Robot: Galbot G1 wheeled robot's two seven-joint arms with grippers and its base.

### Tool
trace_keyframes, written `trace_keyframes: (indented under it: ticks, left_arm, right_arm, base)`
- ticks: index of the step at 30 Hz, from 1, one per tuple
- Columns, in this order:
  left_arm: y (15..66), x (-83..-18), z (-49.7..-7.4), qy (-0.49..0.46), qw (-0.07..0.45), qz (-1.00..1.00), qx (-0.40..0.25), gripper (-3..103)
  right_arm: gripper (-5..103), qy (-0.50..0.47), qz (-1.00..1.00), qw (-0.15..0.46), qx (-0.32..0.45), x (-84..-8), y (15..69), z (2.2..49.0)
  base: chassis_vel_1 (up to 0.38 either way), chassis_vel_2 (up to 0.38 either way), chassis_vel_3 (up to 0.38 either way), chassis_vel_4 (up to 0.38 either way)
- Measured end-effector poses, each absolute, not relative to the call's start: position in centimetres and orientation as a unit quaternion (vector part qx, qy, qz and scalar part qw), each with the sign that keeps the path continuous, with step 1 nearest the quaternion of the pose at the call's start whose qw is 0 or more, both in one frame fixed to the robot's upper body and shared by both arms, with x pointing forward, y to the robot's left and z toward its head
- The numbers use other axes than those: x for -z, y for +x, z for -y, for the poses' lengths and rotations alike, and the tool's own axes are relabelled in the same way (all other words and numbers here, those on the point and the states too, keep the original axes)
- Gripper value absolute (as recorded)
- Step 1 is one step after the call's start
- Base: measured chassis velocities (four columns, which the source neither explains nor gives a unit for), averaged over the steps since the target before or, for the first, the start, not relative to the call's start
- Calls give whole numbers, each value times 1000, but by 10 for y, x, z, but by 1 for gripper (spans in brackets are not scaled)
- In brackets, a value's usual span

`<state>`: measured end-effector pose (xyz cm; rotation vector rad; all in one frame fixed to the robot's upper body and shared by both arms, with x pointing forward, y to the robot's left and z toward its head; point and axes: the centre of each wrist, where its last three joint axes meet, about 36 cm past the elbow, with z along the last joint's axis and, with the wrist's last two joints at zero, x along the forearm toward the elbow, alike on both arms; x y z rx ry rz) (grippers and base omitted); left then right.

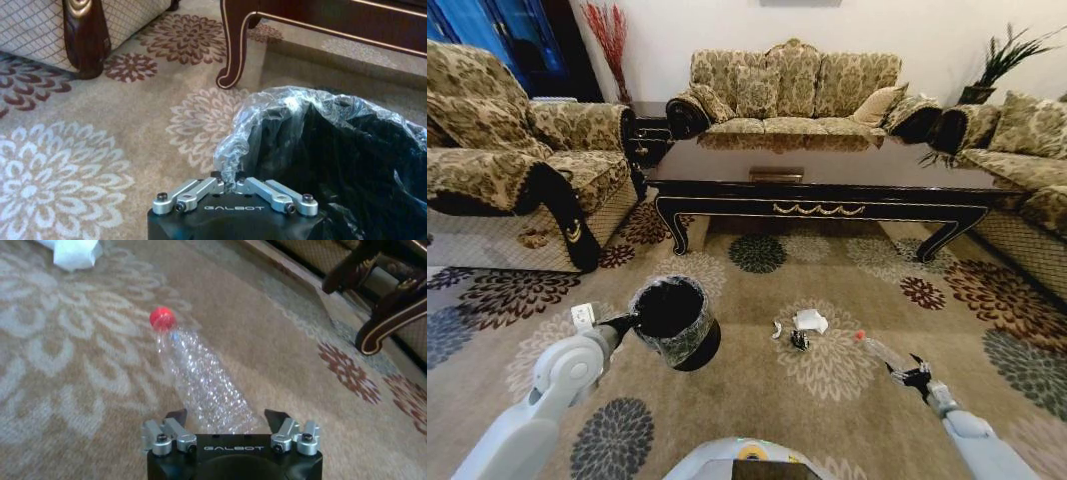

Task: Move to the front of the table and pick up the trash from the floor, then place it into the trash bin.

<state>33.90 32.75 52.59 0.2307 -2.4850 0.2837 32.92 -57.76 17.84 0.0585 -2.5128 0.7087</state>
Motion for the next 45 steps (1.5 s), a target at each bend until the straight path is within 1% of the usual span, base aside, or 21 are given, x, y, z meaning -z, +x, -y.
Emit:
trace_keyframes:
  ticks: [1, 3, 4, 5, 6, 7, 8, 10, 13, 16, 17, 19, 20, 22, 25, 27, 28, 33, 35, 38, 45]
  left_arm:
    - [339, -526, -327, 87, 310, 940, -108, 4]
    - [339, -525, -326, 88, 311, 940, -108, 4]
    - [339, -525, -326, 88, 311, 940, -108, 4]
    - [339, -525, -326, 89, 311, 940, -108, 4]
    - [339, -525, -326, 89, 311, 940, -108, 4]
    - [339, -524, -327, 91, 312, 940, -108, 4]
    - [339, -524, -327, 91, 312, 940, -108, 4]
    - [340, -523, -327, 92, 313, 939, -107, 4]
    - [340, -523, -326, 91, 314, 939, -108, 4]
    - [337, -523, -319, 81, 316, 939, -110, 4]
    - [337, -523, -319, 81, 316, 939, -110, 4]
    - [335, -521, -312, 72, 320, 938, -111, 4]
    - [335, -521, -312, 72, 320, 938, -111, 4]
    - [334, -518, -307, 66, 326, 937, -111, 4]
    - [334, -514, -303, 61, 330, 935, -110, 4]
    - [333, -507, -295, 51, 342, 932, -106, 4]
    - [333, -507, -295, 51, 342, 932, -106, 4]
    - [334, -487, -279, 29, 356, 930, -82, 4]
    - [335, -486, -279, 26, 356, 931, -78, 4]
    - [353, -485, -279, 13, 346, 936, -60, 4]
    - [390, -493, -264, -35, 319, 946, -37, 4]
  right_arm:
    - [78, 20, 929, 262, -262, -177, 328, 577]
    - [66, 19, 929, 263, -261, -175, 327, 574]
    - [66, 19, 929, 263, -261, -175, 327, 574]
    - [61, 20, 929, 262, -261, -174, 327, 573]
    - [61, 20, 929, 262, -261, -174, 326, 573]
    - [50, 20, 929, 260, -261, -174, 326, 571]
    - [50, 20, 929, 260, -261, -174, 326, 571]
    - [41, 23, 931, 255, -262, -174, 323, 570]
    - [38, 31, 932, 246, -264, -176, 321, 570]
    - [28, 59, 940, 205, -267, -192, 329, 566]
    - [28, 59, 940, 205, -267, -192, 329, 566]
    - [21, 89, 946, 153, -272, -217, 342, 555]
    - [21, 89, 946, 153, -272, -217, 342, 555]
    - [15, 120, 949, 102, -273, -245, 350, 540]
    - [13, 143, 950, 62, -271, -267, 357, 525]
    - [13, 185, 950, -20, -252, -309, 367, 488]
    - [13, 185, 950, -20, -252, -309, 367, 488]
    - [13, 261, 937, -163, -164, -397, 388, 404]
    - [13, 273, 933, -175, -155, -408, 389, 395]
    - [13, 351, 901, -222, -126, -456, 393, 355]
    - [13, 438, 857, -243, -119, -482, 386, 323]
  base:
    - [0, 0, 0, 0]
    - [0, 0, 0, 0]
    - [0, 0, 0, 0]
    - [0, 0, 0, 0]
    - [0, 0, 0, 0]
    - [0, 0, 0, 0]
    - [0, 0, 0, 0]
    - [0, 0, 0, 0]
    - [0, 0, 0, 0]
    - [0, 0, 0, 0]
    - [0, 0, 0, 0]
    - [0, 0, 0, 0]
    - [0, 0, 0, 0]
    - [0, 0, 0, 0]
    - [0, 0, 0, 0]
    - [0, 0, 0, 0]
    - [0, 0, 0, 0]
    - [0, 0, 0, 0]
    - [0, 0, 0, 0]
    - [0, 0, 0, 0]
    - [0, 0, 0, 0]
